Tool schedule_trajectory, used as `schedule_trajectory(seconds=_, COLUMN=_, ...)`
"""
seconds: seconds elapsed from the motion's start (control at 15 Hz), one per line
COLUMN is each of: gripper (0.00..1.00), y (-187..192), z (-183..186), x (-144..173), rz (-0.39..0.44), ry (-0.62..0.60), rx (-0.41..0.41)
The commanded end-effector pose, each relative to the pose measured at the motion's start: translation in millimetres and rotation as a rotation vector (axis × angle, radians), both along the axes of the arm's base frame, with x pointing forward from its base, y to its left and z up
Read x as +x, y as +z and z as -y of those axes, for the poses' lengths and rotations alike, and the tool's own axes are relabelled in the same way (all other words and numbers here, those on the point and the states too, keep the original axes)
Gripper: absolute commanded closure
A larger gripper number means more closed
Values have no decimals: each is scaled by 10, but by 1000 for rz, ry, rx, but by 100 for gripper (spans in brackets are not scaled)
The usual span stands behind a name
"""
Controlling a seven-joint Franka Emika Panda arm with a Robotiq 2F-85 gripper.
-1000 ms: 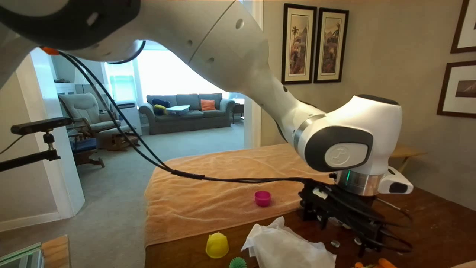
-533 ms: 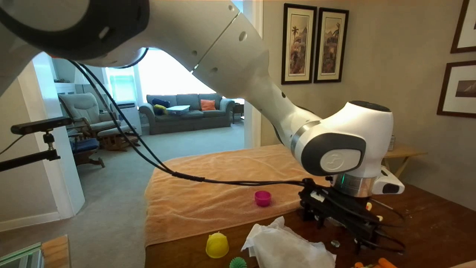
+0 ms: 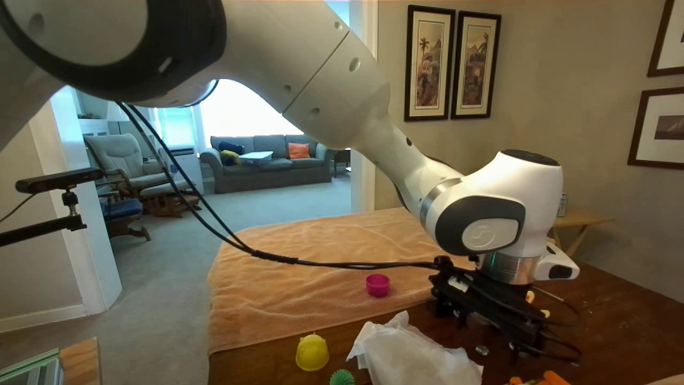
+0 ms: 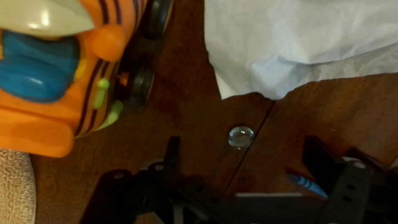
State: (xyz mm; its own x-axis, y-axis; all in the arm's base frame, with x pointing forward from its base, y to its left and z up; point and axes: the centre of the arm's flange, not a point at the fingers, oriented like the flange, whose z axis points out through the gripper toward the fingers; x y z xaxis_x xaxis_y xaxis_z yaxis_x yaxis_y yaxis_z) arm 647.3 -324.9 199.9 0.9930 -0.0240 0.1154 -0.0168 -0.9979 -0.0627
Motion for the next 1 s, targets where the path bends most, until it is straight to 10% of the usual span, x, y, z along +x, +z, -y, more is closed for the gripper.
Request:
schedule_trajectory(seconds=0.0, gripper=0, y=-39, z=24, x=155, rz=9, ry=27, rx=-17)
schedule_trajectory(seconds=0.6, gripper=2, y=-113, z=-79, x=239, rz=-13, ry=49, rx=-25)
schedule_trajectory(seconds=0.93, gripper=46, y=-156, z=-78, x=250, rz=-18, ry=56, rx=-29)
